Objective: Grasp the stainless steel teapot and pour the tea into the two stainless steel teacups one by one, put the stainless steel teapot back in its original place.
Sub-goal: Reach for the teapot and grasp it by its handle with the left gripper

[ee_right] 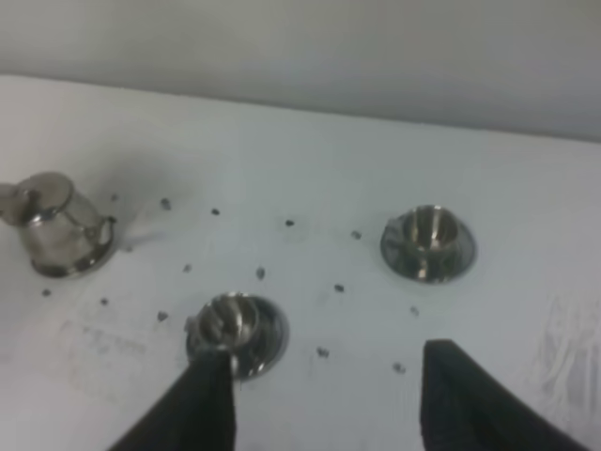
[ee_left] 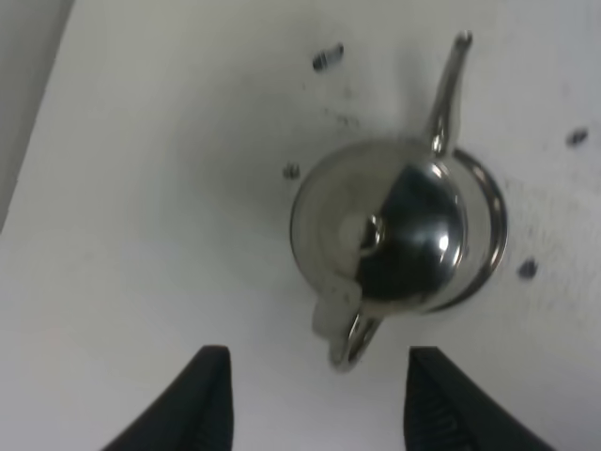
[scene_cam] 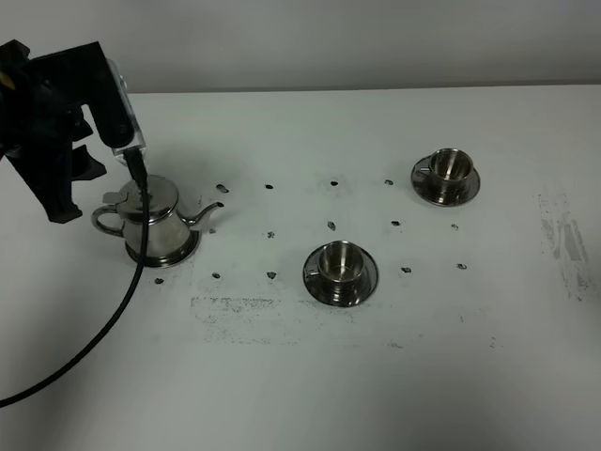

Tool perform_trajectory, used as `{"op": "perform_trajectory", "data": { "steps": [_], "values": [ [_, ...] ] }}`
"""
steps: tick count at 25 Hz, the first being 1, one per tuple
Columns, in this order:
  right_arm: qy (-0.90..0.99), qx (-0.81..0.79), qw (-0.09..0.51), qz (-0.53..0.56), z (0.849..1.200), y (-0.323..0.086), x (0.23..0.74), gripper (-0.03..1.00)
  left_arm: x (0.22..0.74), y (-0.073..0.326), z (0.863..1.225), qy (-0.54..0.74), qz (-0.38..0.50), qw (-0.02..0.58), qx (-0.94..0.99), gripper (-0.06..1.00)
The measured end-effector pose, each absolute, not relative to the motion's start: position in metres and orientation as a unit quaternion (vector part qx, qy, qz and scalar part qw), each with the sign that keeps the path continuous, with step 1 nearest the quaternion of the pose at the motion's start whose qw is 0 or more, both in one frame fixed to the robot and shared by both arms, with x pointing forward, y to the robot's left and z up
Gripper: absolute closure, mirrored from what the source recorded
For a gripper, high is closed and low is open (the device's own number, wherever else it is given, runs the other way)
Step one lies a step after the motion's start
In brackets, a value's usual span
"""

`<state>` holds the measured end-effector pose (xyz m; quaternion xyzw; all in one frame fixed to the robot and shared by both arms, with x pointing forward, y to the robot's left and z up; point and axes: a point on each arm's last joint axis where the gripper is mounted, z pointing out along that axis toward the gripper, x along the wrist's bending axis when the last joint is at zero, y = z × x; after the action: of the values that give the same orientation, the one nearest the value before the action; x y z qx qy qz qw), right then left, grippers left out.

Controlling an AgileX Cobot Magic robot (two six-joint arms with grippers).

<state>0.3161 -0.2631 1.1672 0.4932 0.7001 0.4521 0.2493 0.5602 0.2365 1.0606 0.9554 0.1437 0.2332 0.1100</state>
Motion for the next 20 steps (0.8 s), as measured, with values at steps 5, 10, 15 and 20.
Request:
{"op": "perform_trajectory", "data": {
  "steps": [5,10,15,20],
  "values": [
    [0.712,0.494,0.240,0.438,1.139,-0.265,0.291,0.53,0.560,0.241,1.060,0.127,0.238,0.083,0.959,0.53],
    [0.718,0.522,0.218,0.406,1.098,-0.268,0.279,0.54,0.560,0.244,1.060,0.114,0.239,0.059,0.962,0.53],
    [0.705,0.535,0.248,0.394,1.076,-0.275,0.263,0.56,0.560,0.244,1.059,0.107,0.238,0.056,0.964,0.53],
    [0.692,0.526,0.288,0.401,1.069,-0.280,0.248,0.58,0.559,0.245,1.059,0.090,0.237,0.050,0.966,0.58]
  ]
}}
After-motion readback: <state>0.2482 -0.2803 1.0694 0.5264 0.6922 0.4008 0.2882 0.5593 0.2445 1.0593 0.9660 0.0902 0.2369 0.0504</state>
